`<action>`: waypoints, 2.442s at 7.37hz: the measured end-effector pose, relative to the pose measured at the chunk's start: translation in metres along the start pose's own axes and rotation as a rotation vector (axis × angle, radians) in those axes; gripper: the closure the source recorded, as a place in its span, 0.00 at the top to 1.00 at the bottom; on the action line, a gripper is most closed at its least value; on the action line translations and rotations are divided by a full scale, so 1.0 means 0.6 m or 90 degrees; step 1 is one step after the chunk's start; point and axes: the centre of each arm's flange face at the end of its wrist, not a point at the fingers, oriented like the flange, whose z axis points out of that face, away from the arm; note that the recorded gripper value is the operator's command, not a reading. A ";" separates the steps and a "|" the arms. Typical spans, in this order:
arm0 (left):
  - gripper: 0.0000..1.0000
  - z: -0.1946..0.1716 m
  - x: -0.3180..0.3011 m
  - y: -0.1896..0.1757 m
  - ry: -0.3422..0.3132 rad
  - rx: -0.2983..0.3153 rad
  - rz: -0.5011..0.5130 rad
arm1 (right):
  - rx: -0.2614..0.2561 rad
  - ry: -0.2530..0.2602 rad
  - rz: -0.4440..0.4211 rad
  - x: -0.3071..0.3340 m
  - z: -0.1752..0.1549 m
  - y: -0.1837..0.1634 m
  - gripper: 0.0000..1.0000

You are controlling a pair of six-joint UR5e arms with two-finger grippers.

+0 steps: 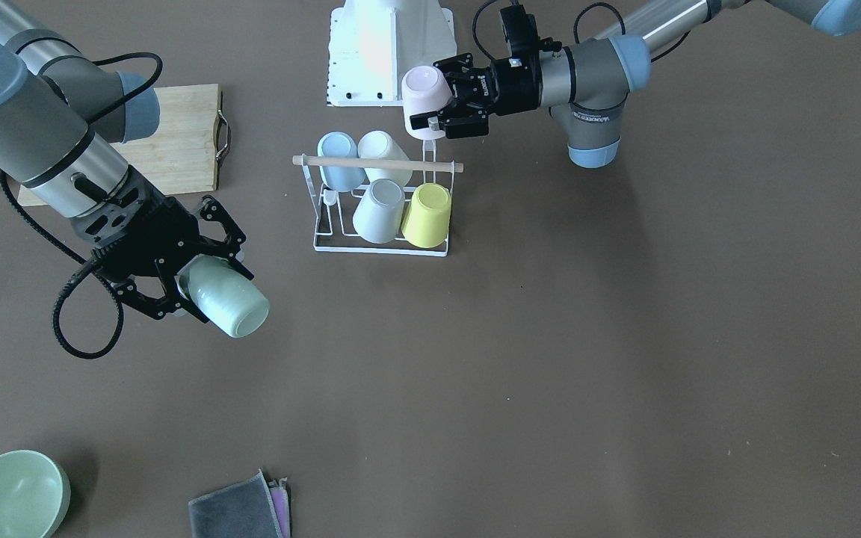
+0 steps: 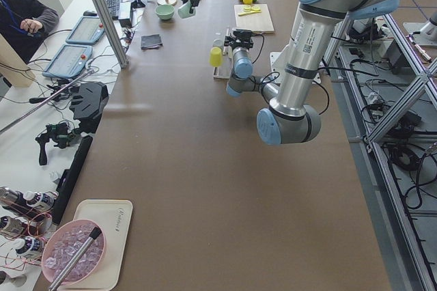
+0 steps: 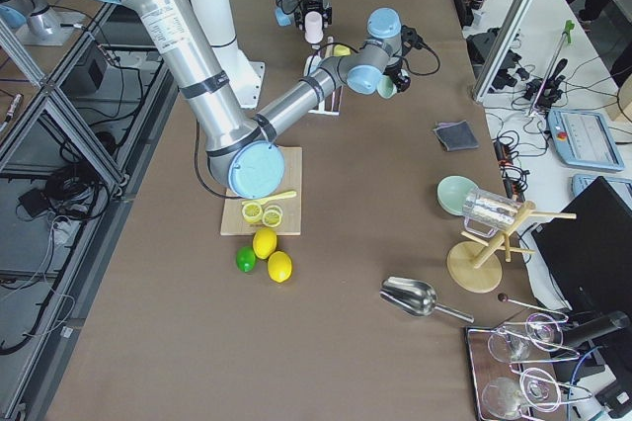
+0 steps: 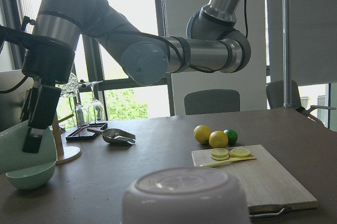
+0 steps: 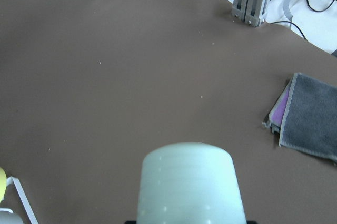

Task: Place cup on cup holder

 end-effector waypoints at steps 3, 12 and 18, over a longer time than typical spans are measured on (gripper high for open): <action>0.45 0.011 -0.001 0.028 0.002 0.004 0.005 | 0.138 -0.023 -0.009 0.006 -0.006 0.011 0.31; 0.99 0.027 0.013 0.063 0.010 -0.015 -0.008 | 0.407 -0.140 -0.013 -0.150 0.080 0.185 0.31; 0.99 0.026 0.012 0.065 0.003 -0.017 -0.010 | 0.407 -0.156 -0.127 -0.252 0.101 0.246 0.38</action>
